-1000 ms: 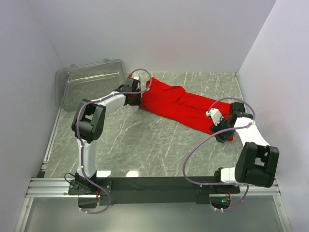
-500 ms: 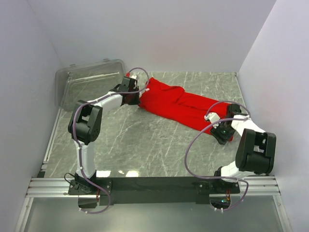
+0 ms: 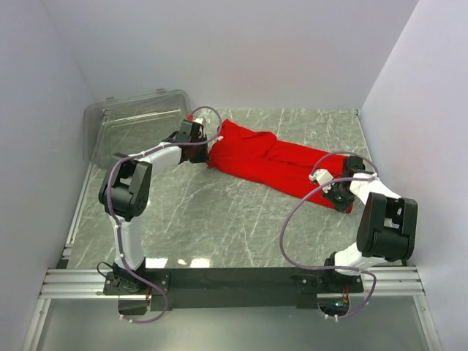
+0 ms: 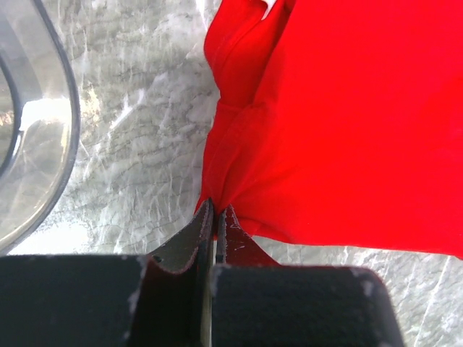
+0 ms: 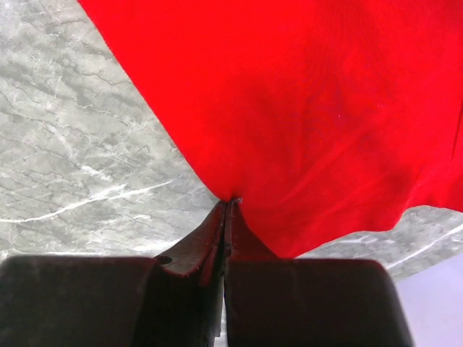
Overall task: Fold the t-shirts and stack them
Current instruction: Fold the tshirt
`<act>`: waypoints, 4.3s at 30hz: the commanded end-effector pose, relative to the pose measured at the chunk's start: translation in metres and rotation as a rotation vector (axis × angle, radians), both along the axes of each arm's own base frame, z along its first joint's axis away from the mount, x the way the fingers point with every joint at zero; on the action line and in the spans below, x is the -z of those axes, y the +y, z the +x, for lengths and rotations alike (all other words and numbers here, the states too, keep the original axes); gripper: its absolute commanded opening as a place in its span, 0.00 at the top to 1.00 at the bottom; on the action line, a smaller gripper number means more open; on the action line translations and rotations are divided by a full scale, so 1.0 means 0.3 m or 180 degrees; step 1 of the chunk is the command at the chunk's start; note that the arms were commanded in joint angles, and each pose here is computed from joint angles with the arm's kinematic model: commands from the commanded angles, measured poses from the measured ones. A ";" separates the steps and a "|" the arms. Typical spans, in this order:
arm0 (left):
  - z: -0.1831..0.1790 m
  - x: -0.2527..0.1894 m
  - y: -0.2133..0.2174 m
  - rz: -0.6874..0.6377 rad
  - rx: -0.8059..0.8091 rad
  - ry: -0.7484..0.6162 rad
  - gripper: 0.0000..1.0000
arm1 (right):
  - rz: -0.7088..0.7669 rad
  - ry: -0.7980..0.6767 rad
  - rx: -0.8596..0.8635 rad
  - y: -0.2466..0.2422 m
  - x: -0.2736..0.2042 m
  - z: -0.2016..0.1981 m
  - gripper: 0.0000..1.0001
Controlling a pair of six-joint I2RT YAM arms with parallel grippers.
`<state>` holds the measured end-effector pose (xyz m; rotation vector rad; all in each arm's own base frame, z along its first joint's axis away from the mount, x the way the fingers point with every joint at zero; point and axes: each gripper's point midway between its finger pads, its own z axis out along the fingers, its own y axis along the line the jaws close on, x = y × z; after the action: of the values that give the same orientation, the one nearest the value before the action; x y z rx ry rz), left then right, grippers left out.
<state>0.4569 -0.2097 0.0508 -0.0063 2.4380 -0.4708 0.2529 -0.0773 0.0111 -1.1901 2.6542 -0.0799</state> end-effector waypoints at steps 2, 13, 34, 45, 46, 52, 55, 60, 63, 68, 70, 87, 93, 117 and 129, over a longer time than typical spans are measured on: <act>0.021 -0.109 -0.004 -0.0123 0.0035 -0.0256 0.99 | -0.0021 -0.0089 -0.0104 -0.005 -0.014 -0.006 1.00; -0.040 -0.113 0.020 -0.0119 0.0098 -0.0228 0.99 | 0.0047 0.0071 -0.0446 0.007 -0.091 -0.182 1.00; -0.145 -0.167 0.160 0.0110 0.0023 -0.0266 0.49 | 0.0187 0.0110 -0.0393 0.043 -0.106 -0.256 0.68; -0.214 -0.029 0.059 -0.0278 0.0497 0.0109 0.56 | 0.0307 0.0156 -0.0439 0.070 -0.103 -0.282 0.65; -0.206 -0.022 0.059 -0.0275 0.0481 0.0131 0.58 | 0.0308 0.0156 -0.0435 0.070 -0.102 -0.280 0.65; -0.157 0.003 0.052 -0.0205 0.0473 0.0160 0.63 | 0.0261 0.0155 -0.0366 0.057 -0.086 -0.270 0.64; -0.150 0.011 0.054 -0.0169 0.0483 0.0184 0.66 | 0.0238 0.0167 -0.0279 0.047 -0.063 -0.261 0.64; -0.147 0.024 0.049 -0.0193 0.0507 0.0198 0.74 | 0.0285 0.0262 -0.0200 0.045 -0.019 -0.249 0.65; -0.143 0.018 0.036 -0.0238 0.0538 0.0193 0.87 | 0.0344 0.0306 -0.0160 0.052 -0.004 -0.246 0.65; -0.152 0.002 0.043 -0.0188 0.0595 0.0163 0.94 | 0.0383 0.0371 -0.0159 0.059 0.018 -0.254 0.81; -0.157 -0.010 0.051 -0.0139 0.0647 0.0128 0.97 | 0.0395 0.0386 -0.0140 0.060 0.023 -0.252 0.95; -0.108 -0.036 0.227 0.0718 0.0298 -0.0055 0.99 | 0.0274 0.0402 -0.0217 0.043 0.001 -0.295 1.00; -0.087 -0.027 0.239 0.0783 0.0200 -0.0019 0.99 | 0.0283 0.0376 -0.0230 0.051 -0.004 -0.306 1.00; -0.129 -0.341 0.255 0.0474 -0.0086 -0.0712 0.43 | 0.1349 -0.0614 0.0186 0.197 -0.430 0.051 0.47; -0.226 -0.431 0.262 -0.0099 -0.0513 -0.0905 0.28 | 0.2091 -0.0354 0.0631 0.515 -0.489 0.441 0.46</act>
<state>0.3896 -0.1267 0.1668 -0.0398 2.1896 -0.3179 0.3406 0.0515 0.1320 -0.8518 2.4380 0.5666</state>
